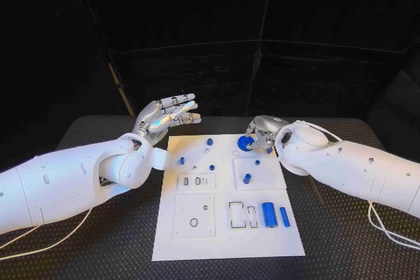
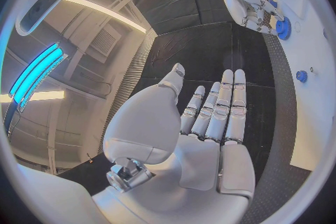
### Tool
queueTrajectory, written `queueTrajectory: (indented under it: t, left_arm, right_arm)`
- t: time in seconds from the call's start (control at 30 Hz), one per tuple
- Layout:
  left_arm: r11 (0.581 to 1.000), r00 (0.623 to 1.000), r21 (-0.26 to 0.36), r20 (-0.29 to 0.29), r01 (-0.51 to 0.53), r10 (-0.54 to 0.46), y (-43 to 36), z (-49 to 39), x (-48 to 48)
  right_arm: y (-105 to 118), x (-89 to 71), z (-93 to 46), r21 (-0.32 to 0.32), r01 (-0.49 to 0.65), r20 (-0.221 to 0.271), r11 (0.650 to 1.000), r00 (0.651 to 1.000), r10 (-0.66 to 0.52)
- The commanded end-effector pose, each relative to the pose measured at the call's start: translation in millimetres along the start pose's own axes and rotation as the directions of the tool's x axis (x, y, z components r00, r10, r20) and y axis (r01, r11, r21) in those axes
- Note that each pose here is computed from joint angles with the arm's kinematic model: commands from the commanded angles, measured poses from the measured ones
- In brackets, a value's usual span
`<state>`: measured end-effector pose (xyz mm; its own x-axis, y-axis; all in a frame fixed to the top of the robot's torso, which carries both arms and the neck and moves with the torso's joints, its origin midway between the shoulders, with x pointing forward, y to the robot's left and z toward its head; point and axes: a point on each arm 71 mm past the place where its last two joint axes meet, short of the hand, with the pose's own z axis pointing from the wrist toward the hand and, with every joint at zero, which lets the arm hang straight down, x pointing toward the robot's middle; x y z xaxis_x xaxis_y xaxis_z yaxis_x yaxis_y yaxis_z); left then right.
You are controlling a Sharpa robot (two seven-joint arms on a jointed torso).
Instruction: Assemble the parts on the task board
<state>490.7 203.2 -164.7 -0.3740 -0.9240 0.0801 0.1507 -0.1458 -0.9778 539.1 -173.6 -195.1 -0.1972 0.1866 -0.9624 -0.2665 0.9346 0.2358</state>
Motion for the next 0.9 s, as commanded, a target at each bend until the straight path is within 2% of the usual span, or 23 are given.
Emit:
queueTrajectory:
  t: [0.03,0.23,0.4,0.53,0.7,0.9]
  left_arm:
    - [1.000,1.000,0.006,-0.012,0.008,-0.008,-1.1,0.6,1.6]
    - [1.000,1.000,0.004,-0.012,0.009,-0.009,-1.0,0.5,1.3]
    - [1.000,1.000,0.004,-0.012,0.009,-0.009,-0.8,0.6,1.0]
    - [1.000,1.000,0.004,-0.013,0.009,-0.009,-0.7,0.8,1.0]
    - [1.000,1.000,0.004,-0.013,0.009,-0.009,-0.6,1.0,1.2]
    - [1.000,1.000,0.003,-0.015,0.010,-0.010,-0.3,1.5,2.2]
  right_arm:
    - [5,-4.5,-1.2,-0.031,0.024,0.057,0.999,0.998,-0.022]
    - [18,-8.6,-10.0,-0.080,0.046,0.129,0.996,0.991,-0.036]
    - [42,-11.5,-19.0,-0.154,0.080,0.188,0.985,0.981,-0.050]
    - [64,-9.7,-24.7,-0.214,0.100,0.213,0.972,0.976,-0.054]
    - [82,-4.8,-24.5,-0.252,0.105,0.216,0.962,0.975,-0.050]
    - [95,3.8,-17.8,-0.266,0.109,0.197,0.958,0.979,-0.056]
